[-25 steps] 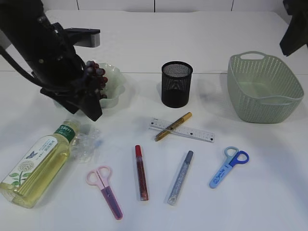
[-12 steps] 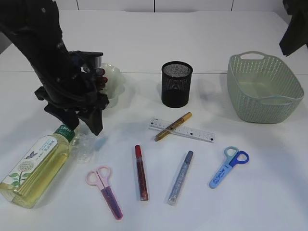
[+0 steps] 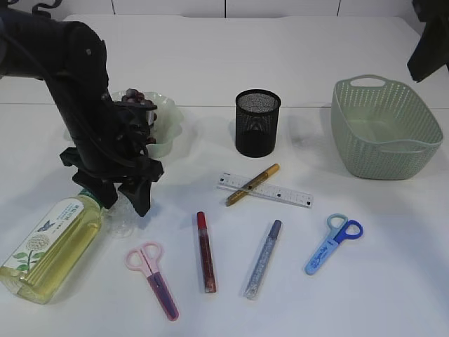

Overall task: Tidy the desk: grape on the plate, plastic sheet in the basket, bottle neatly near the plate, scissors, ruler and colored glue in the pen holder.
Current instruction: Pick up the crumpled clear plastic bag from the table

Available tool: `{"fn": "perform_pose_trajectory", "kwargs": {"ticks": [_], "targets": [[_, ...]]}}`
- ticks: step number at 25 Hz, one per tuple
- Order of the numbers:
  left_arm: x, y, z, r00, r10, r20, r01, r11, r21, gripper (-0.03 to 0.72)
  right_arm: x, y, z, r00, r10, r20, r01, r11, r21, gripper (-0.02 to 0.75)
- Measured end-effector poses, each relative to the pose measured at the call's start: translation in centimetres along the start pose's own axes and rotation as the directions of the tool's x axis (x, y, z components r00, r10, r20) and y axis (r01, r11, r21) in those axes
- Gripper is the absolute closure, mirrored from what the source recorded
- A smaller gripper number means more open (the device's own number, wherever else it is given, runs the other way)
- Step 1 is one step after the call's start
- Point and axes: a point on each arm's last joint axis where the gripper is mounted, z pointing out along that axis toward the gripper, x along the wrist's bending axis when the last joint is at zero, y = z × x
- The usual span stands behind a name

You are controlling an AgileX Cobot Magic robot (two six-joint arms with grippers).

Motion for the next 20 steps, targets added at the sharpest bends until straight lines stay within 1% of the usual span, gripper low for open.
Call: {"fn": "perform_pose_trajectory", "kwargs": {"ticks": [2,7,14,20], "targets": [[0.1,0.1,0.7,1.0,-0.002,-0.003,0.002,1.0,0.008,0.211,0.0,0.0,0.0,1.0,0.0,0.0,0.0,1.0,0.0,0.349],[0.2,0.6,1.6,1.0,-0.004,-0.009,0.003,1.0,-0.011,0.211,0.0,0.0,0.0,1.0,0.0,-0.001,0.0,1.0,0.0,0.349],[0.7,1.0,1.7,0.998,-0.021,-0.056,0.018,0.999,-0.042,0.211,0.0,0.0,0.0,1.0,0.001,-0.002,-0.001,1.0,0.0,0.349],[0.7,1.2,1.6,0.998,-0.033,-0.058,0.029,0.997,-0.07,0.211,0.0,0.0,0.0,1.0,0.001,-0.002,-0.001,1.0,0.001,0.349]]}}
